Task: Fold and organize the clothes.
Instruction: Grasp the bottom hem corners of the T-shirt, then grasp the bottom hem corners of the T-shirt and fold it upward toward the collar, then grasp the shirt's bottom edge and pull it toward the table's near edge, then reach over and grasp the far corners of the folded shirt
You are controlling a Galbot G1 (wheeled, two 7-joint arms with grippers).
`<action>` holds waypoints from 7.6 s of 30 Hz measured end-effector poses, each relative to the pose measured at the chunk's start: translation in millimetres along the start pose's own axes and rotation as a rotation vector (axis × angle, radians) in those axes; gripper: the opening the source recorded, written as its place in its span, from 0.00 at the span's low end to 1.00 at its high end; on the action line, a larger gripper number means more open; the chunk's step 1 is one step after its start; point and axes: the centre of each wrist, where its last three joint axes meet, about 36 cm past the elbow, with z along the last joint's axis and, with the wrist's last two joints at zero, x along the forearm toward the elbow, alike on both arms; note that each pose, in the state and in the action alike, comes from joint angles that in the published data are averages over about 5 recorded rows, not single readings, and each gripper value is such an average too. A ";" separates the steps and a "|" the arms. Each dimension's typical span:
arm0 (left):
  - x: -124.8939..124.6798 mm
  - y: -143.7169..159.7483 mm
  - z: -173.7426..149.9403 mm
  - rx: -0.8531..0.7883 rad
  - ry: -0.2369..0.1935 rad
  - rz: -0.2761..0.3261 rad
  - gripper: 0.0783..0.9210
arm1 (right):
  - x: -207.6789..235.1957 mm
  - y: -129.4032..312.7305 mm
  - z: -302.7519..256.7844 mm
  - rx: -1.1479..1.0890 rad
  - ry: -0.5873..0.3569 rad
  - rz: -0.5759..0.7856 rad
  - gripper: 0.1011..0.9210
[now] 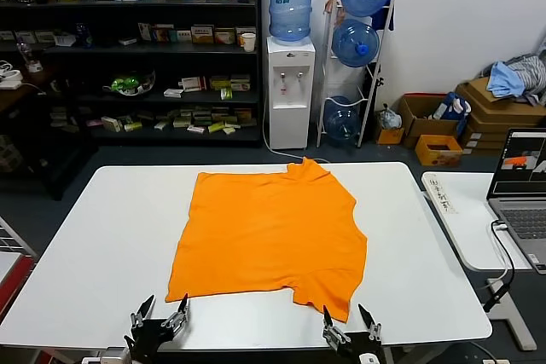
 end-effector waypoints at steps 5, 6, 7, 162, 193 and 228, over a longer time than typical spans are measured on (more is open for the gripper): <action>-2.2 0.1 -2.5 0.002 0.011 -0.001 0.88 | -3.7 5.6 0.1 -0.006 0.025 -0.009 0.88; -2.4 0.1 -3.0 0.002 0.013 -0.001 0.88 | -4.0 6.6 0.6 -0.007 0.030 -0.010 0.88; -2.4 0.0 -3.4 0.002 0.014 -0.001 0.88 | -4.3 7.5 1.2 -0.007 0.035 -0.011 0.88; -55.0 20.9 -11.9 0.027 -0.023 0.080 0.54 | -49.6 -86.8 -47.7 0.044 0.034 -0.015 0.42; -22.7 33.1 -39.8 0.032 -0.001 0.046 0.01 | 3.1 -87.3 -64.0 0.057 0.107 -0.003 0.03; 44.2 26.8 -83.4 0.003 0.079 0.065 0.50 | 37.3 -75.0 -101.6 0.130 0.051 0.036 0.54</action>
